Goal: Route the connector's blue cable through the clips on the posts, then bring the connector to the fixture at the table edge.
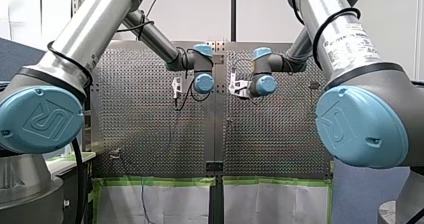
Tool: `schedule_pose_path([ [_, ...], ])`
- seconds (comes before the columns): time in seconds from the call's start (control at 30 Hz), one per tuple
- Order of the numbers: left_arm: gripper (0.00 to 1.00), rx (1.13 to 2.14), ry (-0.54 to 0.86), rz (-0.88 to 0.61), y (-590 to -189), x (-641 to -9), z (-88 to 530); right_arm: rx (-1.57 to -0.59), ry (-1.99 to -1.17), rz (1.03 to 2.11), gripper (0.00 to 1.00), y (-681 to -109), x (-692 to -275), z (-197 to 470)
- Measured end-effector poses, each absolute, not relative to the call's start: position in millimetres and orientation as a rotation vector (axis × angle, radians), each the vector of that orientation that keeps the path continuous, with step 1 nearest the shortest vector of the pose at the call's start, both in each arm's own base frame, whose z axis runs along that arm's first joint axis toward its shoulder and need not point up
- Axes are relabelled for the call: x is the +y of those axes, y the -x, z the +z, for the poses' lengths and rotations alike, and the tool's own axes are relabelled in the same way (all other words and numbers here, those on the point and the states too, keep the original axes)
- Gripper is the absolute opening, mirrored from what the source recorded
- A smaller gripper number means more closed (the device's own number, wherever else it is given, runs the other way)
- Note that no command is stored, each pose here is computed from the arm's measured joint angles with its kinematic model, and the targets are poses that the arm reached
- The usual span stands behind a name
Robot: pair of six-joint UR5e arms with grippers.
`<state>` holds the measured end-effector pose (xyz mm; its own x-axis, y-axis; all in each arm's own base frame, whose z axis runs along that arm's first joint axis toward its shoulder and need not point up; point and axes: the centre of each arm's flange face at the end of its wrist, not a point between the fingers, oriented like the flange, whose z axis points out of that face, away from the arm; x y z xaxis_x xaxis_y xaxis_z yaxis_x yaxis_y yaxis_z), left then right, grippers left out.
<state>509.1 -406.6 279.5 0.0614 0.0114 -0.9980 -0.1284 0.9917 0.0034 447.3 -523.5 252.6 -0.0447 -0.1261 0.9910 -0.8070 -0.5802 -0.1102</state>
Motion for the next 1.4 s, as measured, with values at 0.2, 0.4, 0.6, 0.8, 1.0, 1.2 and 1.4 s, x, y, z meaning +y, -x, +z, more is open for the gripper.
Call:
schedule_pose_path([
  [0.2,1.0,1.507,0.111,0.119,-509.4,-404.0,279.4,-0.989,-1.705,1.674,0.0,-446.8,-524.1,252.7],
  [0.4,1.0,1.522,0.107,0.131,-507.6,-403.0,277.7,-0.99,-1.702,1.673,0.0,-445.4,-525.4,252.7],
  [0.6,0.95,1.518,0.099,0.134,-508.6,-403.1,278.1,-0.991,-1.704,1.672,0.0,-445.4,-525.2,252.5],
  [0.8,0.84,1.513,0.087,0.124,-510.5,-403.7,278.6,-0.991,-1.707,1.672,0.0,-446.0,-524.4,252.5],
  [1.0,0.56,1.514,0.086,0.126,-509.7,-404.3,278.4,-0.991,-1.709,1.671,0.0,-446.2,-523.9,252.3],
  [1.2,0.29,1.515,0.09,0.131,-509.5,-403.8,278.6,-0.992,-1.712,1.669,0.0,-446.3,-523.6,252.1],
  [1.4,0.2,1.516,0.098,0.151,-509.0,-402.1,278.4,-0.992,-1.712,1.668,0.0,-446.2,-523.6,252.0],
])
